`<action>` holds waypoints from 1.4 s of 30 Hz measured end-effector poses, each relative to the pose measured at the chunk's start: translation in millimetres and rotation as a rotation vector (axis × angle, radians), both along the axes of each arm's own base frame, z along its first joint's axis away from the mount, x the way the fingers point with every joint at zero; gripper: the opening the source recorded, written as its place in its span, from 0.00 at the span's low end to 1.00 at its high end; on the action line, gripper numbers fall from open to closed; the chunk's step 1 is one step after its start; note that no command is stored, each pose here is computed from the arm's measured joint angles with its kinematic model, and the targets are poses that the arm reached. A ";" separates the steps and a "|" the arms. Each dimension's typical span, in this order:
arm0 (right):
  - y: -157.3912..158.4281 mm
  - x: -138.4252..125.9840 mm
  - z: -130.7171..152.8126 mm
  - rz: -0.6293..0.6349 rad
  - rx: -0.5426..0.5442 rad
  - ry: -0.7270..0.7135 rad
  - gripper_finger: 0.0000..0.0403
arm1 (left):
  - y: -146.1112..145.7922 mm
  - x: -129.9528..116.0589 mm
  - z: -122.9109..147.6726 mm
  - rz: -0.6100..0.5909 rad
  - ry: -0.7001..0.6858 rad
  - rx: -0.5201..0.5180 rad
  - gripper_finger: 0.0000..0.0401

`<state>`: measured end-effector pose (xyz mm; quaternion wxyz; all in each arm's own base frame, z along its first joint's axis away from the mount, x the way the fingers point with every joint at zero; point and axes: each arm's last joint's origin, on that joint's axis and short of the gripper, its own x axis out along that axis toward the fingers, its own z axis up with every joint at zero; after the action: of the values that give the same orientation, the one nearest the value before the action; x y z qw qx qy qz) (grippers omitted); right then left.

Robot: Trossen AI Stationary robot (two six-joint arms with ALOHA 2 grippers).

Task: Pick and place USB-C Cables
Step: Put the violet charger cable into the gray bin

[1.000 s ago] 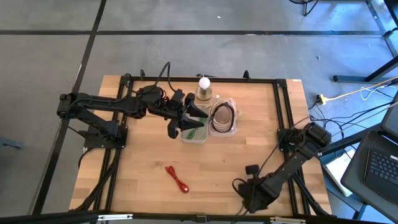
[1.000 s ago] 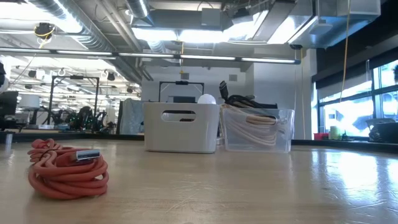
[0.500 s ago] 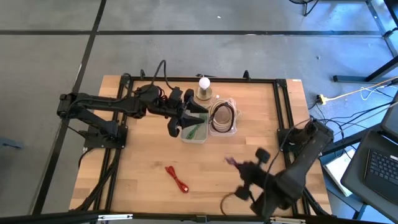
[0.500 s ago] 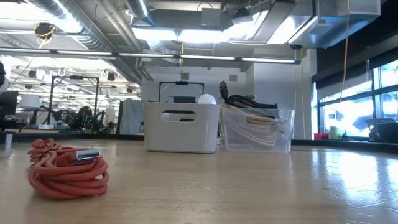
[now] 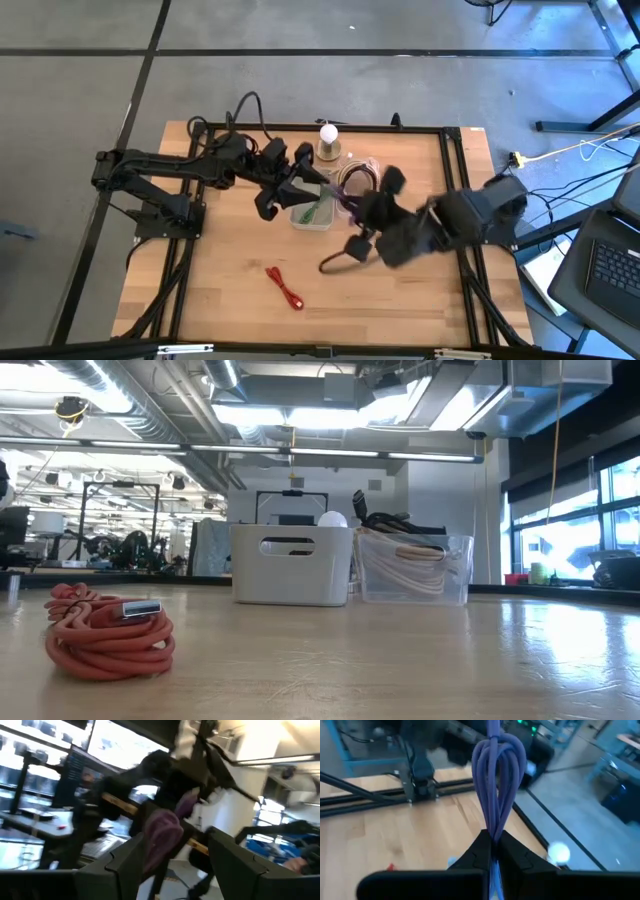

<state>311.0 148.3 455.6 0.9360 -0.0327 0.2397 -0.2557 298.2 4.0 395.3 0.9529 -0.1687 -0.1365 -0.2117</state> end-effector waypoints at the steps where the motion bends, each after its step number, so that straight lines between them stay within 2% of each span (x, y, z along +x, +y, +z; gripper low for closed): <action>1: -5.7 6.0 3.2 0.025 -0.004 -0.003 0.04 | -0.5 -0.4 0.4 -0.022 -0.002 -0.001 0.52; 9: -35.6 33.0 11.0 0.149 0.008 -0.026 0.04 | -1.9 -2.0 2.4 -0.046 -0.009 -0.001 0.52; 16: -41.0 40.5 20.9 0.217 0.002 -0.094 0.04 | -2.8 -2.7 3.5 -0.063 -0.010 0.006 0.52; 21: -38.8 35.3 17.8 0.188 0.011 -0.060 0.03 | 6.3 -3.7 3.1 -0.059 -0.003 0.018 0.52; 26: -29.0 12.6 23.7 0.096 -0.023 -0.062 0.03 | 18.4 -4.0 -0.7 -0.030 0.030 0.021 0.51; 28: -24.1 2.2 29.4 0.075 -0.034 -0.086 0.03 | 22.0 -4.1 -2.2 -0.031 0.039 0.034 0.48; 31: -17.3 -8.5 35.0 0.065 -0.025 -0.122 0.03 | 26.1 -3.9 -3.5 -0.030 0.048 0.042 0.38; 35: -16.4 -10.6 38.0 0.066 0.001 -0.150 0.03 | 28.2 -3.0 -4.5 -0.025 0.054 0.035 0.26; 38: -18.3 -5.7 38.0 0.083 -0.005 -0.149 0.03 | 28.2 -2.7 -4.6 -0.021 0.049 0.045 0.23; 42: -23.1 0.3 42.8 0.118 -0.025 -0.171 0.03 | 28.2 -2.5 -4.7 -0.025 0.053 0.036 0.27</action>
<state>311.4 125.2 498.4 0.9660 -0.0363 0.1535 -0.2048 295.7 32.2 390.6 0.9564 -0.1587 -0.1054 -0.2214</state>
